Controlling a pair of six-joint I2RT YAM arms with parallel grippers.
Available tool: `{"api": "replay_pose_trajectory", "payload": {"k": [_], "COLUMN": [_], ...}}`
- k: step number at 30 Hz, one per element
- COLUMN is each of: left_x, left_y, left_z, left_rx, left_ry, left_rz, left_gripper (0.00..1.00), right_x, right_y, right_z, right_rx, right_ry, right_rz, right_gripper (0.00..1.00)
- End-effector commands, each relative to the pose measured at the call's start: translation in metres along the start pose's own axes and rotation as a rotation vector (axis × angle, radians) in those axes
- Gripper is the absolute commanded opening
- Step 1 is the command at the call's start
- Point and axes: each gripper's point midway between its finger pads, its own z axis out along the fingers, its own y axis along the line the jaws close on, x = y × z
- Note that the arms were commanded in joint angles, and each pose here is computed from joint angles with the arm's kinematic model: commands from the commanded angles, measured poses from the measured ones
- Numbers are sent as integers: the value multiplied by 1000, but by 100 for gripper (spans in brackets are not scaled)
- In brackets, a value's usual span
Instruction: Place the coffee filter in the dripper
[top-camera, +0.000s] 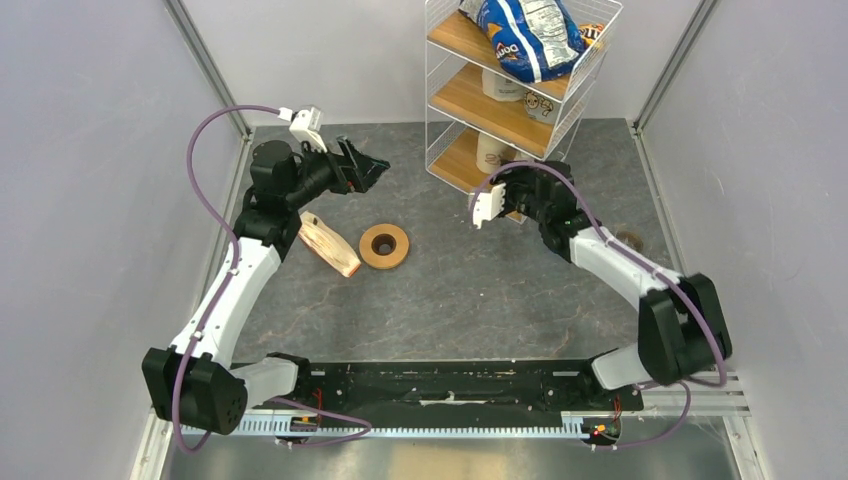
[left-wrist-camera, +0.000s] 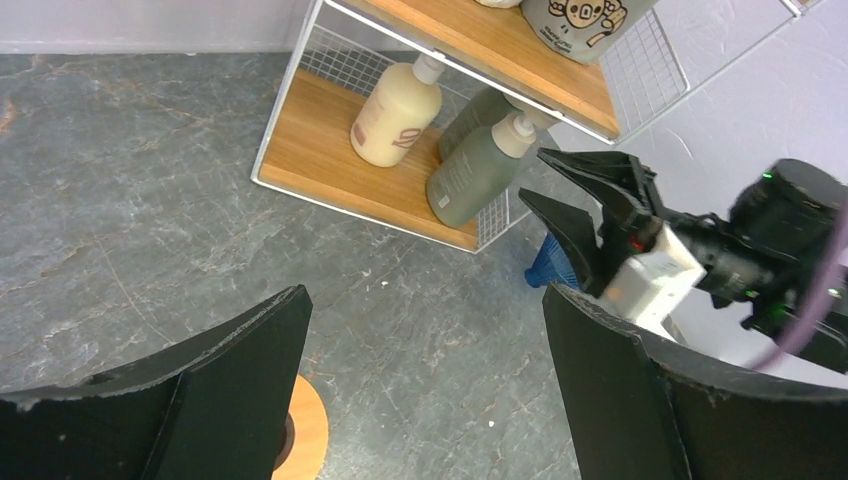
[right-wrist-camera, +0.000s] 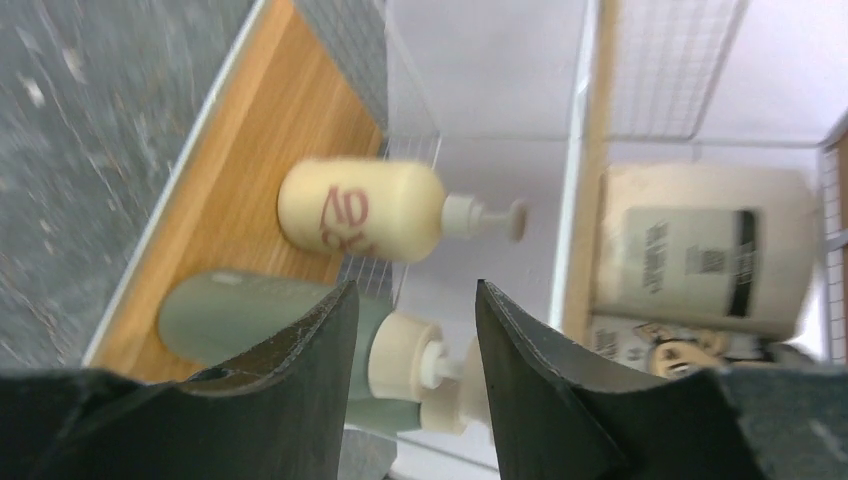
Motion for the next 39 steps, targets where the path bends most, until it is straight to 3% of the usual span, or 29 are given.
{"api": "replay_pose_trajectory", "payload": {"k": [1, 5, 8, 13, 15, 20, 24, 33, 39], "left_x": [-17, -18, -19, -16, -15, -13, -13, -12, -13], "left_y": [-16, -19, -21, -25, -25, -25, -24, -24, -23], "left_z": [-7, -8, -10, -12, -12, -10, -10, -12, -12], "left_rx": [64, 82, 89, 104, 110, 116, 111, 101, 95], "left_ry": [-48, -63, -69, -72, -69, -66, -69, -67, -65], "left_rz": [52, 57, 50, 24, 11, -10, -22, -17, -18], "left_gripper": [94, 94, 94, 94, 94, 94, 94, 94, 94], "right_x": [-65, -116, -134, -97, -85, -38, -23, 17, 42], "right_y": [-20, 3, 10, 11, 13, -3, -24, -48, -58], "right_z": [-32, -61, -91, -127, -136, -139, -132, -96, -85], "right_rx": [35, -52, -68, 70, 125, 300, 410, 535, 515], "right_ry": [-120, -162, -97, 192, 236, 352, 294, 206, 182], "right_rz": [105, 261, 534, 1037, 1194, 1434, 1539, 1519, 1510], "right_gripper": [55, 56, 56, 59, 60, 59, 62, 60, 53]}}
